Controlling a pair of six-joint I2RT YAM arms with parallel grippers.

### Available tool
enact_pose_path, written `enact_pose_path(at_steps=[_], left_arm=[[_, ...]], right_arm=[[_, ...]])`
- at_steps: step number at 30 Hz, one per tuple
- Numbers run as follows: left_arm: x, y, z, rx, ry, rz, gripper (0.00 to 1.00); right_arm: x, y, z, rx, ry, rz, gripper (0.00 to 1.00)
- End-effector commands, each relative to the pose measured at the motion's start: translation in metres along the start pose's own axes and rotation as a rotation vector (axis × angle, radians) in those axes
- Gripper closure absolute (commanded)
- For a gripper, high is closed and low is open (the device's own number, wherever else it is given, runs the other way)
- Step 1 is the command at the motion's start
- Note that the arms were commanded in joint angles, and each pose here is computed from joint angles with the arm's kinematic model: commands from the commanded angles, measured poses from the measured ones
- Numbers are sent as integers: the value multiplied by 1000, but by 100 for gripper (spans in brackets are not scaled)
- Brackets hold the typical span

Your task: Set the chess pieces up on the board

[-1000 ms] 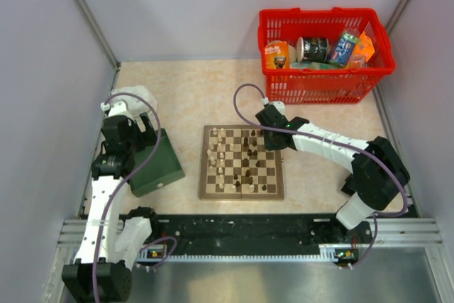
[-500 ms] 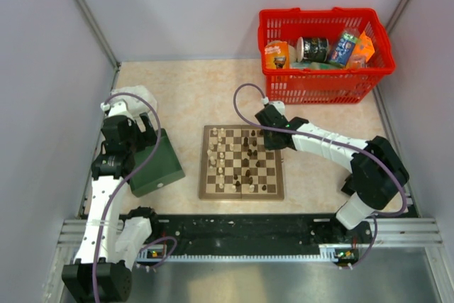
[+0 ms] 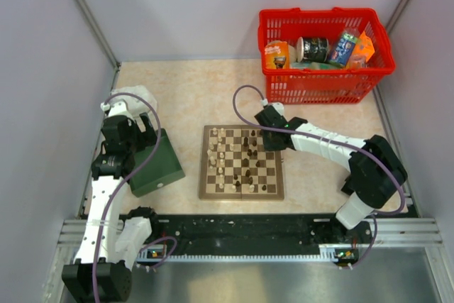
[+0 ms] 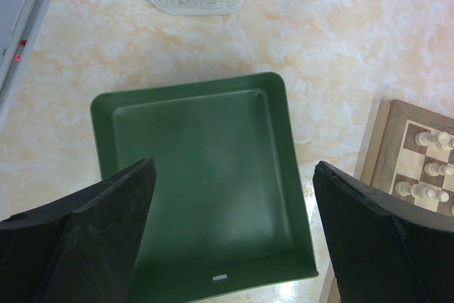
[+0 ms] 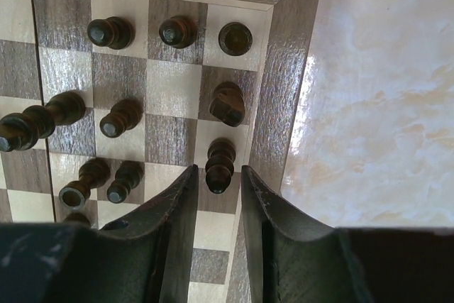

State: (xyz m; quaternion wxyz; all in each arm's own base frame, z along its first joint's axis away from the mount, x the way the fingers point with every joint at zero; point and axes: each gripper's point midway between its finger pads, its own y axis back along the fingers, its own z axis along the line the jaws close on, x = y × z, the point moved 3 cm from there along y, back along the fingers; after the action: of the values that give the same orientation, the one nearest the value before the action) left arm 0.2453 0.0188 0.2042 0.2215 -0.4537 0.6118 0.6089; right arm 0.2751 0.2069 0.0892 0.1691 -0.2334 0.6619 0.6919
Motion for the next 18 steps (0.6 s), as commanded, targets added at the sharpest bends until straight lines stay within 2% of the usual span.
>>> enact_pose_path(at_steps=[1, 5, 8, 13, 18], left_arm=[[-4, 0, 0, 0, -6, -20, 2], [-4, 0, 0, 0, -6, -20, 2], [-5, 1, 0, 1, -5, -24, 2], [-5, 1, 0, 4, -5, -23, 2], [-5, 1, 0, 1, -5, -25, 2]], right_arm=[[-24, 15, 5, -38, -12, -57, 69], [-39, 39, 7, -76, -22, -110, 64], [-49, 56, 10, -113, -23, -154, 56], [-59, 72, 25, -169, 1, -190, 50], [-56, 67, 50, -212, 54, -175, 50]])
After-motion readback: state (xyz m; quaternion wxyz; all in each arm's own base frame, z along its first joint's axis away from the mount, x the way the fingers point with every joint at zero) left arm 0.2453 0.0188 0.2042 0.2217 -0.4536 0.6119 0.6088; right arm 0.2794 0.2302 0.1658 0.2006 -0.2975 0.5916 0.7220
